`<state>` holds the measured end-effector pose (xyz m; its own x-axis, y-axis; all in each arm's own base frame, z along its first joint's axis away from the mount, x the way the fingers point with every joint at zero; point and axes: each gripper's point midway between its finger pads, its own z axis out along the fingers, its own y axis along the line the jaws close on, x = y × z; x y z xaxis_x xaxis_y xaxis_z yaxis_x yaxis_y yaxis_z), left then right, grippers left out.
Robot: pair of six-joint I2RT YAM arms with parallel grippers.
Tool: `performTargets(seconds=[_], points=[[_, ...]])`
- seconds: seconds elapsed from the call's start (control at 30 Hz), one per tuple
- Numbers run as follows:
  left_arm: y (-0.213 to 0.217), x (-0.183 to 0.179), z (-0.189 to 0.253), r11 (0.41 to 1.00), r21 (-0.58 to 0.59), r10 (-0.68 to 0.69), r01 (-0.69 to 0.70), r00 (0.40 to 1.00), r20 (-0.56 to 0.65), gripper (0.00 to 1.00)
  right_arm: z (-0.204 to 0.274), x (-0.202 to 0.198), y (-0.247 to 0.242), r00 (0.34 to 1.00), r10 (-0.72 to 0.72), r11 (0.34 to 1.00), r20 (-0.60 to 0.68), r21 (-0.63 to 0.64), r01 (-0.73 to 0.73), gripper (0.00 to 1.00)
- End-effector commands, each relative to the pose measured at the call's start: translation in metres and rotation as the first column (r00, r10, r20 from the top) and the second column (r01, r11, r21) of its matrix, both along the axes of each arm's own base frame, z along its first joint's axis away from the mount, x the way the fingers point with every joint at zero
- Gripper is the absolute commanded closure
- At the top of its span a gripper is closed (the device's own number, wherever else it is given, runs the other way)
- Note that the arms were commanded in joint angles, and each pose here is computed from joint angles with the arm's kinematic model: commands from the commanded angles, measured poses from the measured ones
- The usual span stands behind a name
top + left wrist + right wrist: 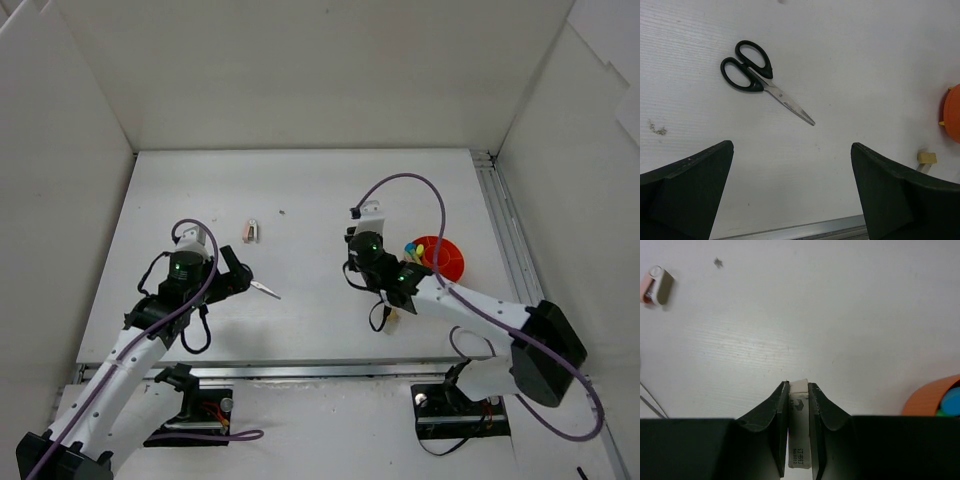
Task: Sort the stationery into containers
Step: Pick up the stationery from the center of the board, then place the stationery in the storage box.
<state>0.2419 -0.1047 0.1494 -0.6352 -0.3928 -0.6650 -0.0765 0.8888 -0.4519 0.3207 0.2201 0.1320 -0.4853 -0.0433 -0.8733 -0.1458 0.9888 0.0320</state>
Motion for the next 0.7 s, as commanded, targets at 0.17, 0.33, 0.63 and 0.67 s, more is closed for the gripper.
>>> performTargets(seconds=[0.17, 0.33, 0.63, 0.67], points=[[-0.001, 0.014, 0.021, 1.0, -0.024, 0.002, 0.0, 0.996, 0.089, 0.01, 0.115, 0.017, -0.086, 0.905, -0.091, 0.992, 0.416, -0.042, 0.119, 1.0], [-0.005, 0.018, 0.022, 0.999, -0.033, -0.011, 0.014, 0.995, 0.096, 0.01, 0.129, 0.012, -0.158, 0.848, -0.243, 0.961, 0.471, -0.004, 0.277, 1.0], [-0.007, 0.021, 0.023, 0.999, -0.026, -0.031, 0.033, 0.995, 0.093, 0.0, 0.079, 0.0, -0.241, 0.779, -0.552, 0.825, 0.296, 0.061, 0.562, 1.0], [-0.007, 0.021, 0.023, 0.999, -0.024, -0.03, 0.033, 0.995, 0.094, 0.01, 0.076, -0.003, -0.247, 0.767, -0.577, 0.808, 0.28, 0.062, 0.586, 1.0]])
